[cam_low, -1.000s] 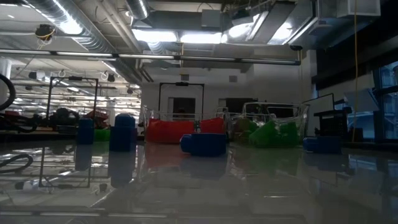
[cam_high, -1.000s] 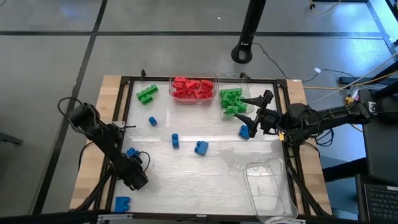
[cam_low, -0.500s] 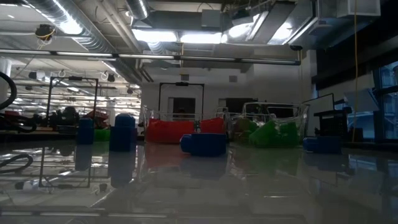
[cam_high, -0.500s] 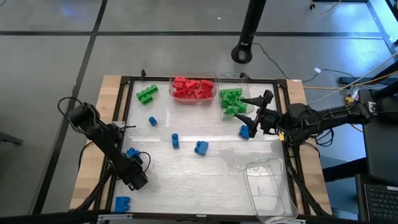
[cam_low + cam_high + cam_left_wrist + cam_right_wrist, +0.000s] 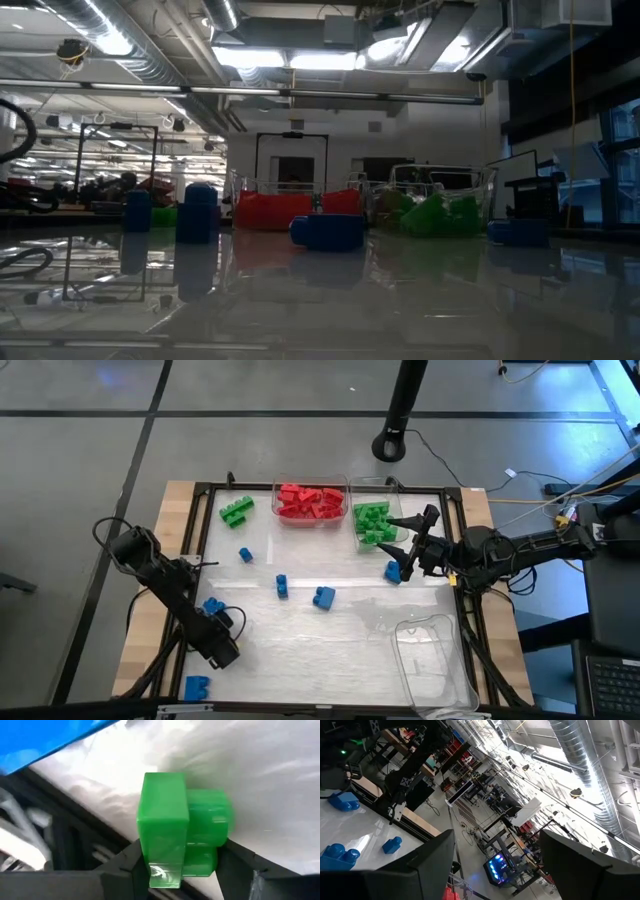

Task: Sort blocks
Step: Put the green game piece into the top right transparent bin

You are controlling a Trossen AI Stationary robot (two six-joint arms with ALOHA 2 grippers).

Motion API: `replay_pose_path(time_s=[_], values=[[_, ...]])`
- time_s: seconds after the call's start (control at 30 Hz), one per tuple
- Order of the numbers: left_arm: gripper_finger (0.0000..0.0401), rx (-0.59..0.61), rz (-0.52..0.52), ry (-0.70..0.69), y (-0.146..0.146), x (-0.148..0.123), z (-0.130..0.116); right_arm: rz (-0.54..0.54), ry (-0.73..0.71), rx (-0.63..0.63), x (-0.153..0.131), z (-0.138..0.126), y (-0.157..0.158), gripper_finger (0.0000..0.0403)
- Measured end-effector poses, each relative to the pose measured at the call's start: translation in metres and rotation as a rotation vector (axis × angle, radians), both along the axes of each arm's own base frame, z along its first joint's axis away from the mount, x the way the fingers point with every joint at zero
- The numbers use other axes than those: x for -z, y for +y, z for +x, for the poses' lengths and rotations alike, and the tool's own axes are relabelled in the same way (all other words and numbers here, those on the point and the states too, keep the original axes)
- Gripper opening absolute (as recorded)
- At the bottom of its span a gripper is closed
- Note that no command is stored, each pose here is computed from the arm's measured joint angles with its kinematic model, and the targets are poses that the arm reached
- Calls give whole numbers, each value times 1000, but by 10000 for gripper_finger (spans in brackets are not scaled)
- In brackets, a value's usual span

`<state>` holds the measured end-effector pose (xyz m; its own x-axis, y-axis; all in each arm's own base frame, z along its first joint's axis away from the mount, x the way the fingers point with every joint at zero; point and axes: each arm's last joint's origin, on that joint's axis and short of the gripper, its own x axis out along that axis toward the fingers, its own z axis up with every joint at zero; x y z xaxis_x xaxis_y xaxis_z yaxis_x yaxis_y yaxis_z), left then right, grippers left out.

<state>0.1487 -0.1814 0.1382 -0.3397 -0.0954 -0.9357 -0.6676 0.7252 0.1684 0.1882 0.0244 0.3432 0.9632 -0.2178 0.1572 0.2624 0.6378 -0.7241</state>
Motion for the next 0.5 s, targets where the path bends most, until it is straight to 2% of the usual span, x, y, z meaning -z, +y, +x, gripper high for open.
replay_pose_path(time_s=[0.5], values=[[167, 54, -74, -180, -8, -29, 37, 0, 0, 0, 0, 0, 0, 289]])
